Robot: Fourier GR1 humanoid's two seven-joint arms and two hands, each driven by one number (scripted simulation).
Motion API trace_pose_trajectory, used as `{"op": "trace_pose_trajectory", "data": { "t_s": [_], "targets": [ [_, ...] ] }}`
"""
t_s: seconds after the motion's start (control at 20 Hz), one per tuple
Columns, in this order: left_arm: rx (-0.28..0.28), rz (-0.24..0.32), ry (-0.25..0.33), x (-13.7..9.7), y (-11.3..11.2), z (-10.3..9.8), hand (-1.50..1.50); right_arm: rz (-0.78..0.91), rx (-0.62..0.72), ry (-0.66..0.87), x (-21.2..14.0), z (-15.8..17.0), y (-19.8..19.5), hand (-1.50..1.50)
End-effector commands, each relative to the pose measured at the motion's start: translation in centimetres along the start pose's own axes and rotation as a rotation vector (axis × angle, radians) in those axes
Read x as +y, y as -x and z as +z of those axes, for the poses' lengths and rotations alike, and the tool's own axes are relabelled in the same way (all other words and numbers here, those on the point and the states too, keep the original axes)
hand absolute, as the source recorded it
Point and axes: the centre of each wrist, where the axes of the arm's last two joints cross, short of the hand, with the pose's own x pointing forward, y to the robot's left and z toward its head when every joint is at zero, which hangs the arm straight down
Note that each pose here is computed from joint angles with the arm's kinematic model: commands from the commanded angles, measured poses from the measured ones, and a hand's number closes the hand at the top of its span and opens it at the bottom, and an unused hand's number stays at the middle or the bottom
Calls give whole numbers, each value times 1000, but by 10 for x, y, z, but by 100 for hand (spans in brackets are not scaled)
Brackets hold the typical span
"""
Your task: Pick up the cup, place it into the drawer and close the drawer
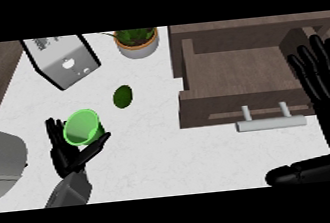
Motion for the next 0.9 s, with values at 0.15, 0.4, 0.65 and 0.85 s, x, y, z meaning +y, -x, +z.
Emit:
{"op": "trace_pose_trajectory", "data": {
  "t_s": [0.15, 0.4, 0.65, 0.85],
  "targets": [
    [-36, 123, 69, -12, 3, -9, 150, 16, -5, -2, 13, -18, -8, -150],
    [-89, 134, 91, -2, 8, 0, 150, 6, -12, 3, -3, -3, 3, -150],
    [-165, 49, 59, 2, 7, -3, 150, 3, -20, 11, -8, -11, -9, -150],
    [-203, 56, 164, -15, -8, -26, 150, 11, -1, -10, -11, 2, -1, -150]
  ]
}}
